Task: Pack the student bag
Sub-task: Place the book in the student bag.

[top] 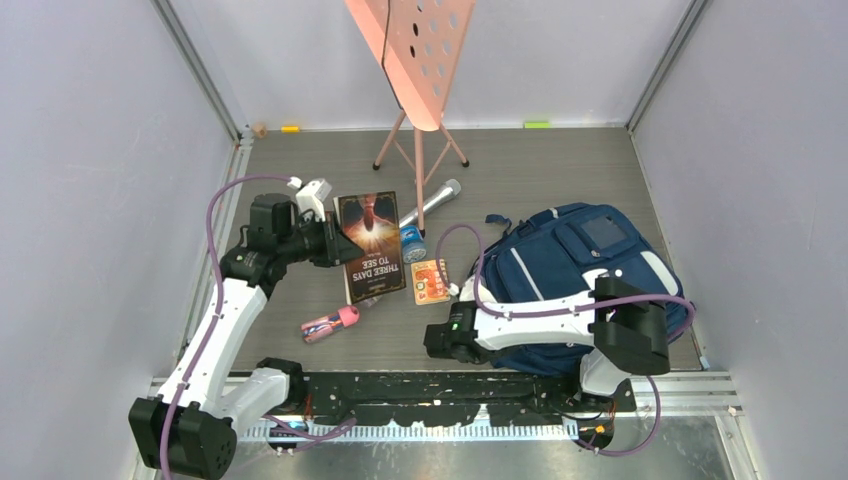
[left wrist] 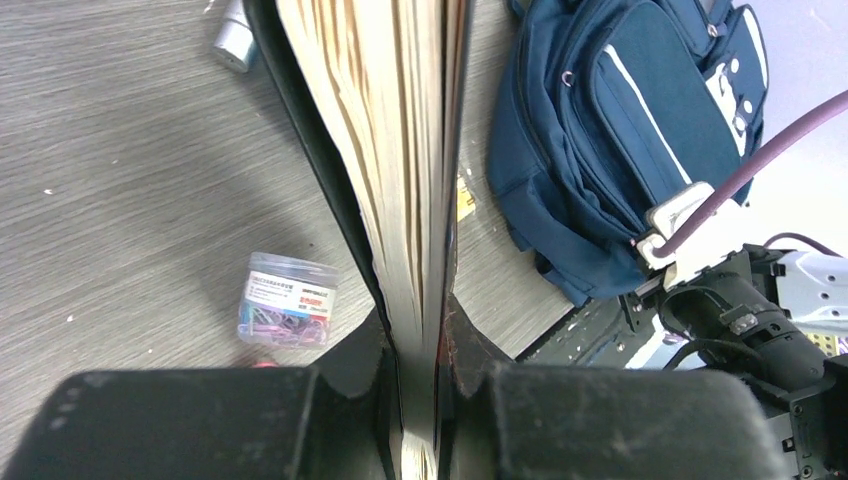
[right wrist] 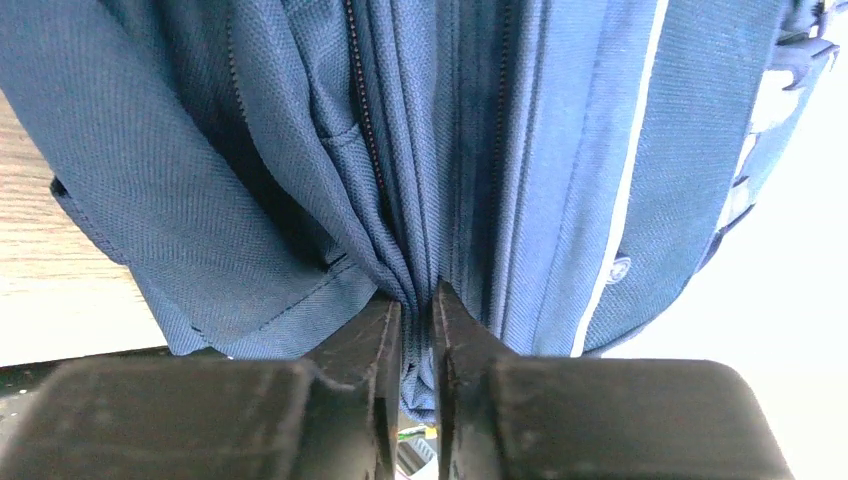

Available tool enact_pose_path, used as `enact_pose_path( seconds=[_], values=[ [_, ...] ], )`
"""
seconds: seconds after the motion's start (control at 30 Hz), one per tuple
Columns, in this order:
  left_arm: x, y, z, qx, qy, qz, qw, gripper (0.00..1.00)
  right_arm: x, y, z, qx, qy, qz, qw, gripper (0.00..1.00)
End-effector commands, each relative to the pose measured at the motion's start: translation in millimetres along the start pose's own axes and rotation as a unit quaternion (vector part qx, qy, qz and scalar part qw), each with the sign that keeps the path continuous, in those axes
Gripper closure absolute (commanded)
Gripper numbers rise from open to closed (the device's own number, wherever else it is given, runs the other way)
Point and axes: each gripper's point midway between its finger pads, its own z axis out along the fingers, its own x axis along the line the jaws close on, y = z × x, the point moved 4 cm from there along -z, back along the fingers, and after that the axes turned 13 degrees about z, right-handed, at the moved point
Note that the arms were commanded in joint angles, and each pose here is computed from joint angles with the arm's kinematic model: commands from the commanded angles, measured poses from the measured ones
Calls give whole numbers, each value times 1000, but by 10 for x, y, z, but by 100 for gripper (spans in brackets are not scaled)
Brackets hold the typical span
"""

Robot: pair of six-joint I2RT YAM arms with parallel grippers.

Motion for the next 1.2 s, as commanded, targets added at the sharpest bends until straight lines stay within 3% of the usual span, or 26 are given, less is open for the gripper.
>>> enact_pose_path(
  seconds=[0.0,0.03,0.1,0.23,0.4,0.67,1.17],
  values=[
    [-177,162,-56,-41,-59,28,997,100,-140,388,-214,-87,9,58,994,91],
    [-206,160,-52,-42,-71,29,996,100,-169,483,-299,-100,15,69,992,97],
    [-284,139,-22,-40,-104,19,994,100,-268,683,-426,-139,11,82,987,99],
    [-465,43,99,-11,-139,6,990,100,-552,1124,-665,-222,2,124,967,100],
    [-860,-72,305,-16,-179,-18,983,100,-898,1514,-899,-268,58,217,937,100],
    [-1278,-34,704,-66,-207,-87,972,100,-1187,1720,-1036,-283,165,322,889,100],
    [-1830,385,1417,-97,-287,-122,945,100,-1153,1680,-1045,-280,204,341,874,100]
  ],
)
